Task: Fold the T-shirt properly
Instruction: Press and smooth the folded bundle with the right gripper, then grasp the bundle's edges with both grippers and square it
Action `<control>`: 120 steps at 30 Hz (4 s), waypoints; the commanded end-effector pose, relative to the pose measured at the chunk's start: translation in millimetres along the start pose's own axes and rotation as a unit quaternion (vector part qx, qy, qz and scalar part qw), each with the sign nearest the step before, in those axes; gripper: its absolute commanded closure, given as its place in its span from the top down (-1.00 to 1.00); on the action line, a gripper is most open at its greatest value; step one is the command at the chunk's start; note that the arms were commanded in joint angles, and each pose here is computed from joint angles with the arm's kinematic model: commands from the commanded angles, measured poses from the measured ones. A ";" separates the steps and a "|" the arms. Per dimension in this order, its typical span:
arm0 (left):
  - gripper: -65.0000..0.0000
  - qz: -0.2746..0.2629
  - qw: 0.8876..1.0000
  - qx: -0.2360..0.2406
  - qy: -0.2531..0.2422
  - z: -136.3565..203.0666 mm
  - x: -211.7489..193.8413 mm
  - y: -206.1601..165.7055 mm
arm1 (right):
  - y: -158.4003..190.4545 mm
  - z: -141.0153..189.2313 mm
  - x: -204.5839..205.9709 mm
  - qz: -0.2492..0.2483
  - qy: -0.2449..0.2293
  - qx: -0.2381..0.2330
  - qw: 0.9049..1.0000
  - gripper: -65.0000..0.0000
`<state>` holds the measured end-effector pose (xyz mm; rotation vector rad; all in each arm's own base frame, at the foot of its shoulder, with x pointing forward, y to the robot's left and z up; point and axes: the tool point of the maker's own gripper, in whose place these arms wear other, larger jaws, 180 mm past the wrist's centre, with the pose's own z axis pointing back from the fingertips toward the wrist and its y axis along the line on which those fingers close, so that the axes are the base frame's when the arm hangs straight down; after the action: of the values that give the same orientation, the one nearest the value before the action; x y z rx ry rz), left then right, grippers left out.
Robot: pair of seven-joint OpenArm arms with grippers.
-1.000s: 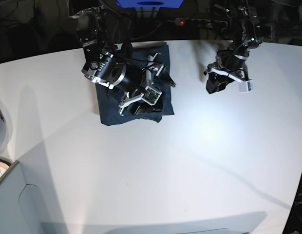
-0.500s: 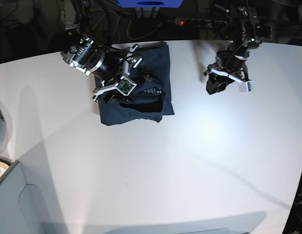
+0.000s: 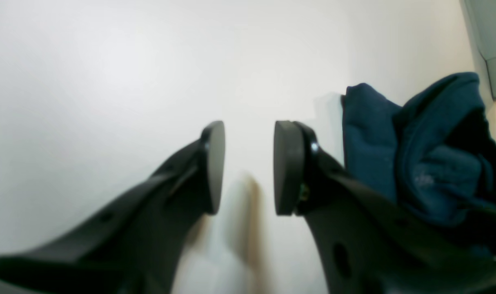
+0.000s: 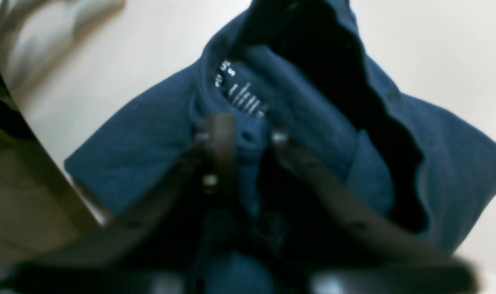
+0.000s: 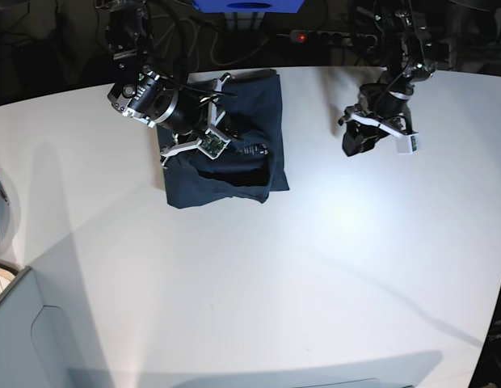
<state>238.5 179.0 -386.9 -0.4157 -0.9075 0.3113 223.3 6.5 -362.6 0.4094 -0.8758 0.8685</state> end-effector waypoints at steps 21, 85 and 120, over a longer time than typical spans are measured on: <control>-0.39 -0.005 1.000 -0.011 -0.022 1.1 14.0 -5.2 | 93.3 9.1 49.4 0.039 -0.074 0.106 0.991 -1.00; 0.10 -0.021 0.985 -0.174 0.000 -66.1 9.3 -140.6 | -2.1 34.1 21.8 0.051 -0.030 -0.017 0.998 0.21; -0.66 0.007 0.991 -0.134 0.011 -68.4 1.7 -105.8 | -17.4 37.0 1.6 0.035 -0.006 -0.033 0.999 0.21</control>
<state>296.6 74.6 -386.9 -0.6469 -0.8859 0.2040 217.3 -32.8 -350.3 0.3012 -0.8857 0.8877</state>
